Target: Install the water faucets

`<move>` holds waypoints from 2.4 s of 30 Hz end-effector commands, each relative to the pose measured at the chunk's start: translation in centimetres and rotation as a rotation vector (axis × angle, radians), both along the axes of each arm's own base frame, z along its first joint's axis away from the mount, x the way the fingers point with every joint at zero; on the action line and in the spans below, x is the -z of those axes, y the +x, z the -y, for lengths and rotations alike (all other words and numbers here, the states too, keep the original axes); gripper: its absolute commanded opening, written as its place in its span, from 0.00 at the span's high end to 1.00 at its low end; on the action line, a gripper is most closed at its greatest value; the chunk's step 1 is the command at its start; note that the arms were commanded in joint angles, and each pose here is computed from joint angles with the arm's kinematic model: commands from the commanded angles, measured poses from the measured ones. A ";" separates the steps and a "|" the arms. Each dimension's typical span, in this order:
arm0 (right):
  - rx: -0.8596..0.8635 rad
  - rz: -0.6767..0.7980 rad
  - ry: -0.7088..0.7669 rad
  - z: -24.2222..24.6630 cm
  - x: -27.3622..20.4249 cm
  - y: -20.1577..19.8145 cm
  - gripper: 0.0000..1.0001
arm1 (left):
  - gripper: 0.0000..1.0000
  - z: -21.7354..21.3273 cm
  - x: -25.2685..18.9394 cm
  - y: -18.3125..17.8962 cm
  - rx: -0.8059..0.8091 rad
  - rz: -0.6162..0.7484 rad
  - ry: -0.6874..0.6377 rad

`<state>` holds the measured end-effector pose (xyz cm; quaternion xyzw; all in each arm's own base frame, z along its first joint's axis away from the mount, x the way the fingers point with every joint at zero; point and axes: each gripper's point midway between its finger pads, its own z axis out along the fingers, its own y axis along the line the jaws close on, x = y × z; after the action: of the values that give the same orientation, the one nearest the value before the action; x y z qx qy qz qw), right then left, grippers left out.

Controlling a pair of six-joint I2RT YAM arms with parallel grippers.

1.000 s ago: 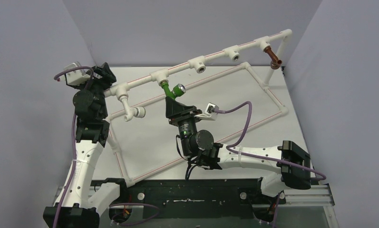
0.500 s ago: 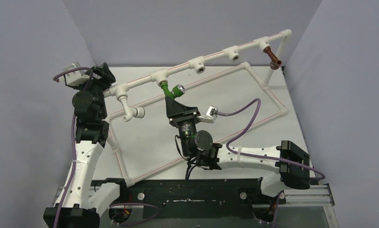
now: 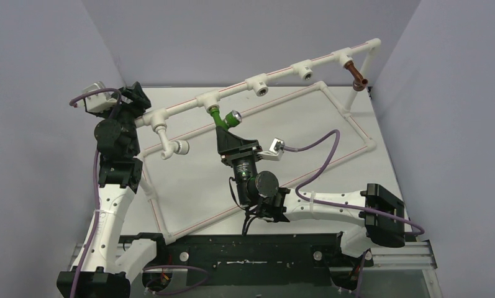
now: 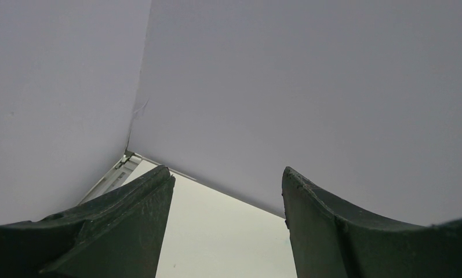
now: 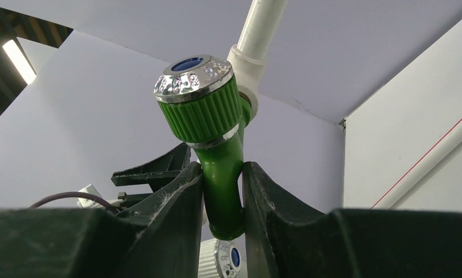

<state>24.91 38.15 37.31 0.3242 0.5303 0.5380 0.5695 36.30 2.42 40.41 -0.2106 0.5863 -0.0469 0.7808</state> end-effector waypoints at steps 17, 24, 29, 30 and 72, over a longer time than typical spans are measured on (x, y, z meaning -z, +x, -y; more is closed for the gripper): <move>-0.098 0.093 0.062 -0.8 -3.2 -0.8 0.58 | 0.34 1.1 14.1 -0.6 0.063 -0.468 0.050; -0.096 0.088 0.056 -0.8 -2.9 -0.8 0.67 | 0.34 1.1 14.1 -0.7 0.063 -0.468 0.050; -0.094 0.080 0.044 -0.7 -2.4 -0.8 0.97 | 0.34 1.1 14.0 -0.7 0.061 -0.466 0.050; -0.098 0.081 0.039 -0.8 -2.3 -0.8 1.00 | 0.34 1.1 14.0 -0.7 0.061 -0.466 0.050; -0.188 0.089 0.105 -1.6 -3.8 -0.8 1.00 | 0.34 1.0 14.2 -0.7 0.054 -0.474 0.055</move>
<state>24.35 39.98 36.55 0.2482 0.5587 0.5602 0.5591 36.03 1.75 40.28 -0.2004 0.5903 -0.0585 0.7797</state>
